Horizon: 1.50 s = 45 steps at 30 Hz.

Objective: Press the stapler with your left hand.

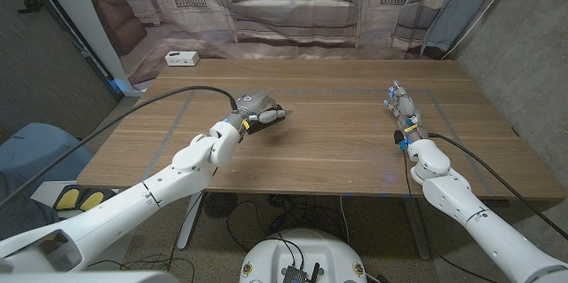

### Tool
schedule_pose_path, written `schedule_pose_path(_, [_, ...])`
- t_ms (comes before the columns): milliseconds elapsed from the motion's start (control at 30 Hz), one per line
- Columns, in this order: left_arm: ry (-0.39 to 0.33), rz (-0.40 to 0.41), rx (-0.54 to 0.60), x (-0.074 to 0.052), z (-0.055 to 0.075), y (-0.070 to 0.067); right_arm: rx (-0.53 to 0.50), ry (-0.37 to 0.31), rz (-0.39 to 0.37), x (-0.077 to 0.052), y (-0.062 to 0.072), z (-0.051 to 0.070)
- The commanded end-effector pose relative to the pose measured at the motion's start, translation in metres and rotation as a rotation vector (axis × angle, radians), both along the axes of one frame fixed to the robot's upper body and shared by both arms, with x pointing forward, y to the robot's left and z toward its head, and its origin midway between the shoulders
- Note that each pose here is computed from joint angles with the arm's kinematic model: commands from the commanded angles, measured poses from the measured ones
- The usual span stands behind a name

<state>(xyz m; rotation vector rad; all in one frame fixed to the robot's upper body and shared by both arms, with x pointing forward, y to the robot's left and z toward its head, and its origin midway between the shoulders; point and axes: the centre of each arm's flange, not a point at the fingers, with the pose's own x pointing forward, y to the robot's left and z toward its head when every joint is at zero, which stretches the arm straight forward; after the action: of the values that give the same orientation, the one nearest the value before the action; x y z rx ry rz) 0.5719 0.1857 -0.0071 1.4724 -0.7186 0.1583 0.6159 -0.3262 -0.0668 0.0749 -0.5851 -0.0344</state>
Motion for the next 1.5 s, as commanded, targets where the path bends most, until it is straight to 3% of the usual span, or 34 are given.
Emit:
schedule_pose_path(33, [-0.131,-0.105,-0.115,-0.011,-0.002,0.008,-0.005,-0.006,0.002,-0.001,0.000,0.001])
schedule_pose_path(333, [-0.192,-0.138,-0.177,-0.014,-0.005,0.011,-0.007,-0.005,0.001,-0.001,0.000,0.001])
schedule_pose_path(1100, [-0.245,-0.173,-0.266,-0.019,-0.005,0.020,0.005,-0.012,0.007,0.000,0.003,-0.002])
schedule_pose_path(1500, [-0.128,-0.336,-0.428,-0.015,-0.001,0.028,0.004,-0.024,0.003,-0.004,0.002,-0.004])
